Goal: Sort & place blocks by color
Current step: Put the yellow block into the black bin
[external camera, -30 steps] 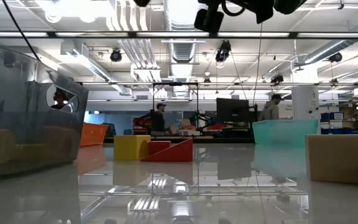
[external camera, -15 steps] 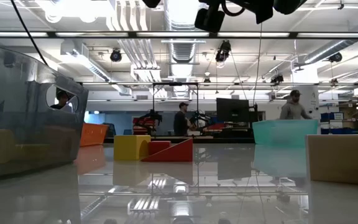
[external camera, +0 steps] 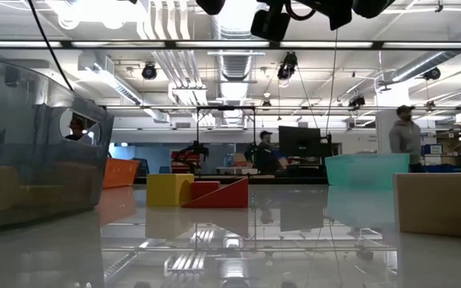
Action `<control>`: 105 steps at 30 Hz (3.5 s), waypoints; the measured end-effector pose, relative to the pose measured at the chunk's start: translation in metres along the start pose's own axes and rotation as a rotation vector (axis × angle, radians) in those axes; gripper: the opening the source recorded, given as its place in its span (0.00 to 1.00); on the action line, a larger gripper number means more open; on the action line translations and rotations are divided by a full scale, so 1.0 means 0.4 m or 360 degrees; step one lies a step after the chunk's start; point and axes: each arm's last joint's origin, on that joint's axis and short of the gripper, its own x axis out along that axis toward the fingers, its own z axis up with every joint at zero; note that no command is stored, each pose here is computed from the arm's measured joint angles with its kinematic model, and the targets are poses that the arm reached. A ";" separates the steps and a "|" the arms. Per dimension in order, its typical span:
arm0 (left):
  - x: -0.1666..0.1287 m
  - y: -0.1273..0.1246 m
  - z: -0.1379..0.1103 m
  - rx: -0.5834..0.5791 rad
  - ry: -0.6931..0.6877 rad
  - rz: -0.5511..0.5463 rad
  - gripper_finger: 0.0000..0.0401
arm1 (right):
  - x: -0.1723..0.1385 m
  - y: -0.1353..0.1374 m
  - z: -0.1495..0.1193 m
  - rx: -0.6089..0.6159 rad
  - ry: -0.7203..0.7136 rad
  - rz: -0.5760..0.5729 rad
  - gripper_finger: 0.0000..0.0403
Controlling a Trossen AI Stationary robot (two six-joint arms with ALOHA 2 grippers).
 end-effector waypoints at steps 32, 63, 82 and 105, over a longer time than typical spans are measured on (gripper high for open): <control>-0.012 -0.012 0.018 0.0035 -0.0044 -0.0022 0.07 | 0.002 -0.005 -0.001 0.0001 0.0023 0.0013 0.29; 0.016 -0.008 -0.002 0.0143 -0.0017 0.0007 0.42 | 0.002 0.006 0.004 0.0103 0.0015 0.0073 0.29; 0.019 -0.015 -0.001 0.0205 -0.0018 -0.0016 0.12 | 0.003 0.004 0.003 0.0104 0.0024 0.0075 0.31; -0.030 -0.049 -0.025 -0.0030 0.0285 0.0006 0.12 | -0.028 -0.016 0.025 0.0193 0.0080 0.0080 0.53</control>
